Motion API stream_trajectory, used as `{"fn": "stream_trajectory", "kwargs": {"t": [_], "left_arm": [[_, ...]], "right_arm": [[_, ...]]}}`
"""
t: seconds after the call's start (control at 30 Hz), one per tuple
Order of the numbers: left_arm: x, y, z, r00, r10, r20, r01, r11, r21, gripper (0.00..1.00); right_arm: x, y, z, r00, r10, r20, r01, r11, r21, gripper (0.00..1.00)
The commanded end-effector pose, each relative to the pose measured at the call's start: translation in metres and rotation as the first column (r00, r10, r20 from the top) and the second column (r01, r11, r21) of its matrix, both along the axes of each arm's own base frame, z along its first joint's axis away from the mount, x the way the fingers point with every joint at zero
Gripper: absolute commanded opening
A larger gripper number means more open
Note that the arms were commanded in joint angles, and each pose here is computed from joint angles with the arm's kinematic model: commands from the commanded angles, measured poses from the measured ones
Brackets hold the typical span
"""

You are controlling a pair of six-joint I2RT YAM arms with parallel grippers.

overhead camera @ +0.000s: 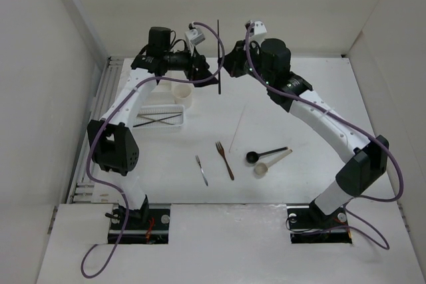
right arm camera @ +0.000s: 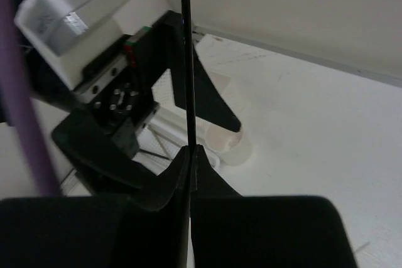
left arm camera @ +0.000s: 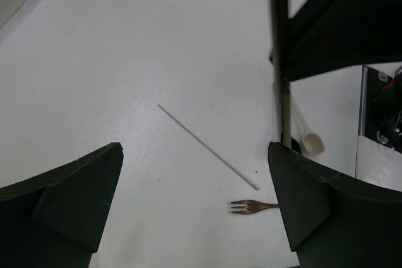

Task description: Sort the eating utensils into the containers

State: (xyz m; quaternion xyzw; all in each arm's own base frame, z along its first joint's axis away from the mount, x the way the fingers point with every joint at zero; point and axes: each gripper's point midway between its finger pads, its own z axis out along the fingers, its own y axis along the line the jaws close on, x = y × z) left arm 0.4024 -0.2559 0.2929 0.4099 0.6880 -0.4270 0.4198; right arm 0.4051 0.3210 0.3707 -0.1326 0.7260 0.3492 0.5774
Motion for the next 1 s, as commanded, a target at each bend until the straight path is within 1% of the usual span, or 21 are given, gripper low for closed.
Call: {"fn": "stream_trajectory", "kwargs": {"t": [0.0, 0.23, 0.33, 0.37, 0.43, 0.47, 0.5, 0.6, 0.67, 0.77, 0.8, 0.9, 0.93, 0.97], "left_arm": [[0.005, -0.009, 0.034, 0.999, -0.013, 0.043, 0.017, 0.995, -0.096, 1.0], [-0.002, -0.017, 0.038, 0.998, -0.051, 0.029, 0.054, 0.99, -0.133, 1.0], [-0.007, -0.013, 0.044, 0.997, -0.071, 0.027, 0.075, 0.986, -0.148, 1.0], [-0.01, -0.013, 0.042, 0.996, -0.086, 0.027, 0.089, 0.985, -0.146, 0.97], [-0.006, -0.007, 0.039, 0.996, -0.07, 0.051, 0.075, 0.99, -0.117, 0.96], [-0.002, -0.002, 0.029, 0.999, -0.026, 0.035, 0.029, 0.997, -0.069, 0.96], [0.005, 0.002, 0.026, 0.994, -0.014, 0.106, 0.017, 0.999, -0.027, 0.97], [0.015, 0.015, 0.011, 0.989, 0.053, 0.14, -0.063, 0.996, 0.069, 0.99], [0.015, 0.02, -0.002, 0.985, 0.041, 0.166, -0.062, 0.991, 0.121, 0.99], [0.018, 0.033, -0.004, 0.971, 0.021, 0.238, -0.065, 0.982, 0.18, 0.99], [0.017, 0.038, -0.003, 0.971, 0.02, 0.237, -0.067, 0.979, 0.191, 1.0], [0.014, 0.052, 0.014, 0.963, -0.023, 0.268, -0.024, 0.985, 0.173, 1.0], [0.003, 0.052, 0.022, 0.959, -0.083, 0.271, 0.042, 0.987, 0.154, 1.0], [-0.004, 0.054, 0.028, 0.955, -0.112, 0.276, 0.075, 0.987, 0.139, 1.0]], "right_arm": [[-0.009, 0.015, 0.043, 0.991, 0.078, 0.109, -0.087, 0.993, 0.074, 0.0], [-0.016, 0.023, 0.051, 0.987, 0.097, 0.126, -0.108, 0.991, 0.084, 0.0], [-0.012, 0.02, 0.046, 0.99, 0.072, 0.118, -0.081, 0.993, 0.081, 0.0], [-0.01, 0.018, 0.046, 0.992, 0.053, 0.117, -0.063, 0.995, 0.082, 0.0], [-0.013, 0.013, 0.05, 0.991, 0.042, 0.129, -0.053, 0.995, 0.08, 0.0], [-0.011, 0.012, 0.046, 0.992, 0.029, 0.122, -0.039, 0.996, 0.075, 0.0], [-0.013, 0.01, 0.046, 0.992, 0.029, 0.121, -0.038, 0.996, 0.075, 0.0], [-0.012, 0.01, 0.041, 0.992, 0.03, 0.12, -0.038, 0.997, 0.063, 0.0], [-0.012, 0.011, 0.037, 0.993, 0.031, 0.113, -0.037, 0.998, 0.058, 0.0], [-0.01, 0.006, 0.036, 0.993, 0.008, 0.118, -0.014, 0.999, 0.05, 0.0], [-0.009, 0.005, 0.036, 0.993, -0.004, 0.118, -0.002, 0.999, 0.05, 0.0], [-0.007, 0.003, 0.025, 0.993, -0.01, 0.114, 0.008, 1.0, 0.023, 0.0], [-0.007, 0.003, 0.025, 0.993, -0.01, 0.114, 0.008, 1.0, 0.023, 0.0], [-0.004, 0.0, 0.025, 0.993, -0.019, 0.114, 0.017, 1.0, 0.023, 0.0]]}}
